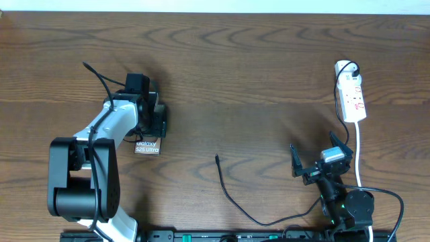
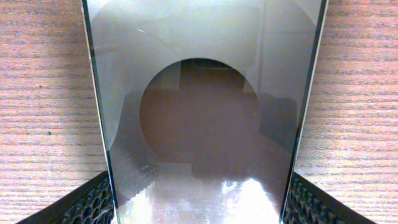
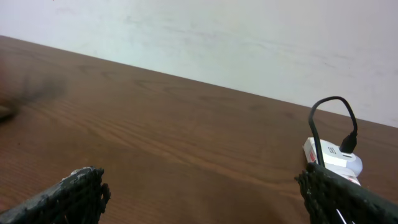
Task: Plug charger to phone and switch on socket
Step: 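Close the left gripper on the phone's long edges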
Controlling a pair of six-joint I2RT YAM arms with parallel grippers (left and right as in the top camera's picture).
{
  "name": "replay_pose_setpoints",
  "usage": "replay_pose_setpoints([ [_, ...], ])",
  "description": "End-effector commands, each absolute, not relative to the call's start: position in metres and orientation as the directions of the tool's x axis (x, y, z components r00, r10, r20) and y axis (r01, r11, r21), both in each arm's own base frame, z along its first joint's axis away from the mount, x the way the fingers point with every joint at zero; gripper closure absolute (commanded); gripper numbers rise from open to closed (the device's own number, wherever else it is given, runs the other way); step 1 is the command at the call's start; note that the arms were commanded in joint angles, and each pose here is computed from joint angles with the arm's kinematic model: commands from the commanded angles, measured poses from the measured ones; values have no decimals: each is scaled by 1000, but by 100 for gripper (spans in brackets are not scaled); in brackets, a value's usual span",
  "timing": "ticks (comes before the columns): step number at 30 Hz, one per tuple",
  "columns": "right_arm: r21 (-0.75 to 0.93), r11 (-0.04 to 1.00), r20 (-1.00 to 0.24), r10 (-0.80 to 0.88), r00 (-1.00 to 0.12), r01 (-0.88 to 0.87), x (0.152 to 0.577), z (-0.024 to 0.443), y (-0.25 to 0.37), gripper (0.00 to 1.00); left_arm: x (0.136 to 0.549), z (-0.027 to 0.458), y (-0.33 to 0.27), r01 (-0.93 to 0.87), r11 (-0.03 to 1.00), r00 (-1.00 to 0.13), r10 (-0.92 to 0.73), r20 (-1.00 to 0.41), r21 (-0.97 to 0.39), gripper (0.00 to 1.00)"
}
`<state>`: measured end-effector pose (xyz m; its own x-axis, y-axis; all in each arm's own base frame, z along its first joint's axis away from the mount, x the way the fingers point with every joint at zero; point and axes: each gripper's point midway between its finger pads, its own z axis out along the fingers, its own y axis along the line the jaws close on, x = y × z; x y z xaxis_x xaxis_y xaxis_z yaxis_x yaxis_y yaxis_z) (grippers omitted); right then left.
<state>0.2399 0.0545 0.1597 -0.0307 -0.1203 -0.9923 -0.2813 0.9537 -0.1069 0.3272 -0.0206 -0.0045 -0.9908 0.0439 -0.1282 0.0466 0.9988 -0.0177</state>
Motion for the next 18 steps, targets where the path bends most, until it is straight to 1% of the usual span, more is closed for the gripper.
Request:
replay_pose_setpoints([
  [1, -93, 957, -994, -107, -35, -274, 240, 159, 53, 1, 311, -23, -26, 52, 997, -997, 49, -63, -57, 93],
  [9, -93, 957, -994, -107, -35, -274, 240, 159, 53, 1, 327, -9, -29, 56, 996, -993, 48, -111, -68, 93],
  [18, -93, 957, -994, -107, -35, -274, 240, 159, 53, 1, 337, 8, -29, 57, 996, -991, 49, -122, -68, 93],
])
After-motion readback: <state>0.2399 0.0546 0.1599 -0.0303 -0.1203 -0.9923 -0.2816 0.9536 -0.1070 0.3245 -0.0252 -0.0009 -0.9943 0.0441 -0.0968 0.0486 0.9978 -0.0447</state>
